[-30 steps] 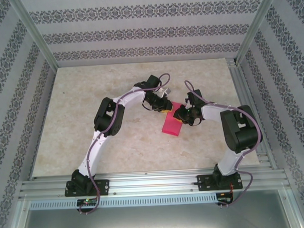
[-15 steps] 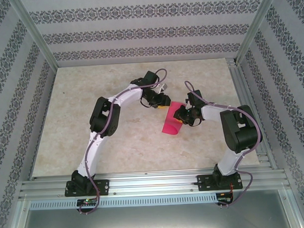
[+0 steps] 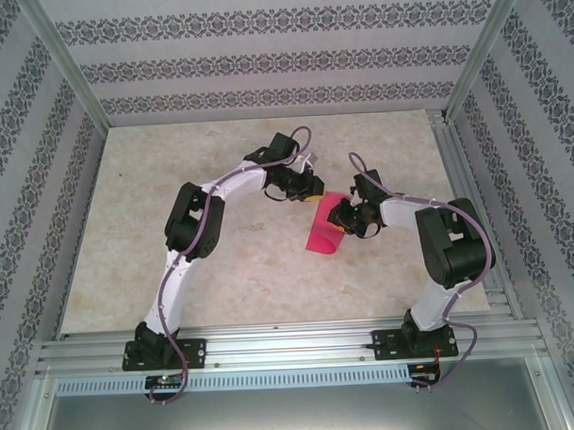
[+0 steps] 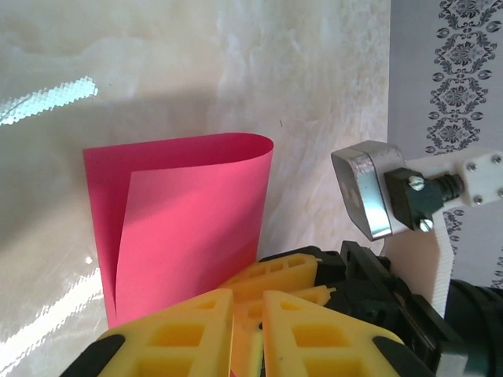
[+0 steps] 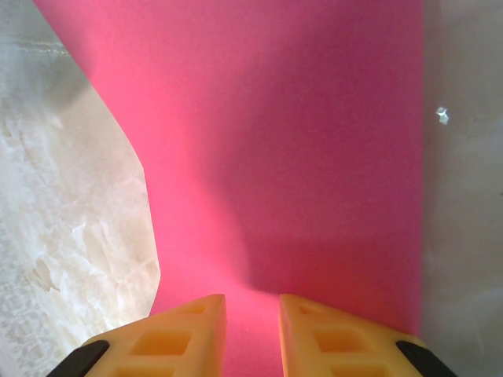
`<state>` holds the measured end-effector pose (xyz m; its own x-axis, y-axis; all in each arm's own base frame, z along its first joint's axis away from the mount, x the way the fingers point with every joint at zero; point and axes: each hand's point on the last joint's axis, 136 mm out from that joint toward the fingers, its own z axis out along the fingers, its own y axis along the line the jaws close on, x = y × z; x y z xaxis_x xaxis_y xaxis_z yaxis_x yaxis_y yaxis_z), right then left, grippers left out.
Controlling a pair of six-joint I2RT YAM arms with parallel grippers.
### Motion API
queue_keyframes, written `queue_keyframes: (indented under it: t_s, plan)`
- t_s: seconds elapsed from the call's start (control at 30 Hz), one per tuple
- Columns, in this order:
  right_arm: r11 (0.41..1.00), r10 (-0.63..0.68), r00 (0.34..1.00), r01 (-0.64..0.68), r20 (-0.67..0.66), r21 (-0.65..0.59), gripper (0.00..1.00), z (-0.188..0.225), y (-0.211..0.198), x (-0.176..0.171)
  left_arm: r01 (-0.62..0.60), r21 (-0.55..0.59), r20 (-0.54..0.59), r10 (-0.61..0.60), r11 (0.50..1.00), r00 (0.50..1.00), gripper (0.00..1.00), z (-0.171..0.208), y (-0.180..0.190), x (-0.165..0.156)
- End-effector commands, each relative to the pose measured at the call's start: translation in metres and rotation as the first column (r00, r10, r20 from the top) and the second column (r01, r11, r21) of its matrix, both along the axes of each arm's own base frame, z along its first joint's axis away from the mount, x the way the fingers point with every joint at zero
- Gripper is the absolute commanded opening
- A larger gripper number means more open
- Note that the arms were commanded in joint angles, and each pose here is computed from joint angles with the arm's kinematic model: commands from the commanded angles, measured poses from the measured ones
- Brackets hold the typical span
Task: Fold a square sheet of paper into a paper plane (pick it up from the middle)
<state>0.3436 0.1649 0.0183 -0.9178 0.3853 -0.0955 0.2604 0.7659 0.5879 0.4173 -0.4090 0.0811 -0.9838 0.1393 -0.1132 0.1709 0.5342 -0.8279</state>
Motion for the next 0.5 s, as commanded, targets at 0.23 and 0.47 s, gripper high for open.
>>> queue_keyframes:
  t_s: [0.23, 0.47]
  plan:
    - [1.0, 0.027, 1.0, -0.027, 0.009, 0.001, 0.25, -0.006, 0.005, -0.002, -0.019, -0.015, -0.073, 0.017, 1.0, 0.997, 0.18, -0.034, -0.015, 0.005]
    - [1.0, 0.026, 1.0, -0.026, 0.008, 0.0, 0.25, -0.006, 0.005, -0.002, -0.011, 0.045, -0.089, 0.015, 0.999, 0.996, 0.18, -0.053, -0.009, 0.0]
